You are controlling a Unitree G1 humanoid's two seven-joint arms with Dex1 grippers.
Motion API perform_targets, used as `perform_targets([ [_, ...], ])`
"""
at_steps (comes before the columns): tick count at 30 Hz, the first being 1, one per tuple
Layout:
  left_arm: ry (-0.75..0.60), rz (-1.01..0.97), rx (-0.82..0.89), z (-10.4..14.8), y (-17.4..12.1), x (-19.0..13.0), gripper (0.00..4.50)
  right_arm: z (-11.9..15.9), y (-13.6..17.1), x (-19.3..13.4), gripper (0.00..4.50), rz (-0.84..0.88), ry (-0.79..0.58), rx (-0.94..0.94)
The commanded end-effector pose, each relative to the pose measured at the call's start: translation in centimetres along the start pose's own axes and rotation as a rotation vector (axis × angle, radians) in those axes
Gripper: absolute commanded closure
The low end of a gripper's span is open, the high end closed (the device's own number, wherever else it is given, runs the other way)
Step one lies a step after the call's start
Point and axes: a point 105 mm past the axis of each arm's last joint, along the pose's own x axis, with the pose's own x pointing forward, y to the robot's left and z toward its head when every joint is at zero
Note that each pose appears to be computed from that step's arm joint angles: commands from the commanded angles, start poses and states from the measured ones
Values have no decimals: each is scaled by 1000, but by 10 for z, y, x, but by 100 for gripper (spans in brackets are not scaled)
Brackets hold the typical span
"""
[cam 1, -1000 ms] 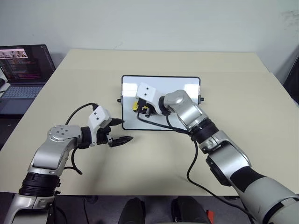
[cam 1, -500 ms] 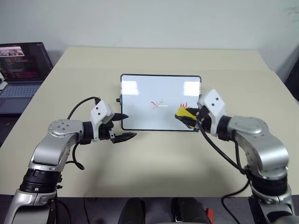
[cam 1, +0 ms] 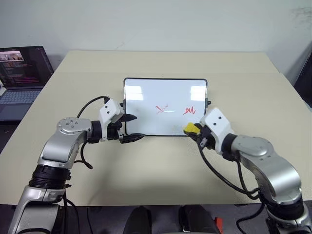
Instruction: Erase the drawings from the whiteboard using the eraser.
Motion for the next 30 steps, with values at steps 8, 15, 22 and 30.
perform_targets([
  [8, 21, -2, 40, -2, 6, 2, 0, 51, -3, 59, 333, 63, -86, -243],
  [15, 25, -32, 42, -4, -1, 6, 0, 62, -14, 86, 333, 72, -81, -308],
  [22, 32, -10, 36, -8, 1, 5, 0, 44, -8, 103, 333, 129, -18, -350],
  [30, 76, 14, 13, -22, 0, -1, 0, 26, 4, 112, 333, 164, 24, -382],
])
